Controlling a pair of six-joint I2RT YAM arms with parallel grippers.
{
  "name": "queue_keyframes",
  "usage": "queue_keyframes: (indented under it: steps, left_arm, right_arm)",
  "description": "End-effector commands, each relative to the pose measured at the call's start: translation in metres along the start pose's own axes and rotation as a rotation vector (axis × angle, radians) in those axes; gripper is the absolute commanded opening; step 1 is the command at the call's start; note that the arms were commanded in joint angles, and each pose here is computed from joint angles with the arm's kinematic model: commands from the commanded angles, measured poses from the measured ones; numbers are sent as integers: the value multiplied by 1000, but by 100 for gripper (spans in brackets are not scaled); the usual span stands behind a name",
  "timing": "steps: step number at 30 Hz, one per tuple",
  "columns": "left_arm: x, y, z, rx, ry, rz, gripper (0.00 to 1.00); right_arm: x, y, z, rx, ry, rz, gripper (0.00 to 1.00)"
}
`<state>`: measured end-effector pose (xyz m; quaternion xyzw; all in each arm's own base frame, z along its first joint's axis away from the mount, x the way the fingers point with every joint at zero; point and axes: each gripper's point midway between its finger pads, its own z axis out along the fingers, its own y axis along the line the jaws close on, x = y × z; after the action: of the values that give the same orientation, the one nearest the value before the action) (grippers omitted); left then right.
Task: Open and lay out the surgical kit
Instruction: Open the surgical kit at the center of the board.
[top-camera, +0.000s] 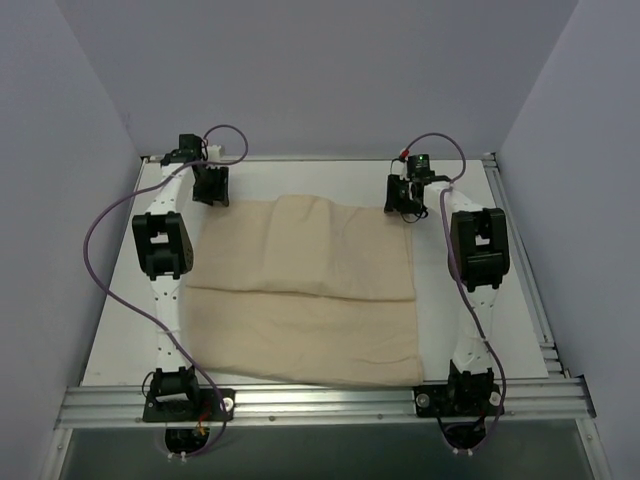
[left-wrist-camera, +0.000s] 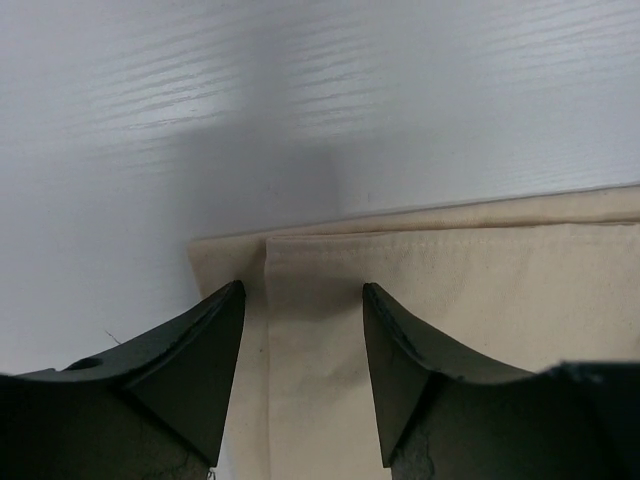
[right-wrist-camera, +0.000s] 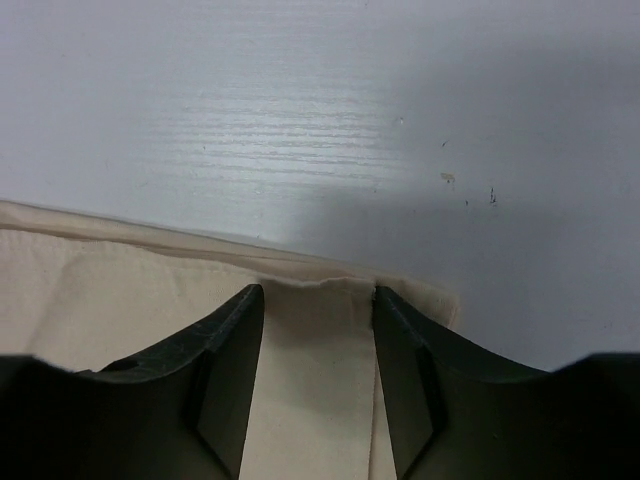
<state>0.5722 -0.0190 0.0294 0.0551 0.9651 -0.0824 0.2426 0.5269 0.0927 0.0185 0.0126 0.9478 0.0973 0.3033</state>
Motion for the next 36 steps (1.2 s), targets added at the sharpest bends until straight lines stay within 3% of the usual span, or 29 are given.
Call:
queue_keyframes:
  steps: [1, 5, 10, 13, 16, 20, 24, 32, 36]
  left_arm:
    - [-7, -10, -9, 49, -30, 6, 59]
    - [-9, -6, -4, 46, -32, -9, 52]
    - [-12, -11, -6, 69, -43, -9, 37]
    - [-15, -13, -12, 83, -55, -10, 25]
    - [-21, -16, -17, 89, -84, 5, 24]
    - [-31, -16, -26, 86, -123, 16, 2]
    - [-37, -19, -41, 98, -144, 21, 2]
    - [-52, -27, -117, 158, -259, 59, 2]
    - [-27, -28, -128, 184, -232, 57, 2]
  right_arm:
    - [6, 10, 6, -52, 26, -5, 43]
    - [4, 13, 7, -76, 23, 10, 19]
    - [-2, 16, -3, -87, 5, 10, 0]
    - [-7, 17, -9, -87, -11, 12, 0]
    - [-13, 18, -15, -92, -30, 13, 0]
    - [-21, 24, -23, -114, -50, 14, 0]
    - [-35, 32, -40, -143, -91, 17, 0]
    - [-58, 54, -97, -231, -201, 14, 0]
    - [-45, 59, -114, -259, -200, 24, 0]
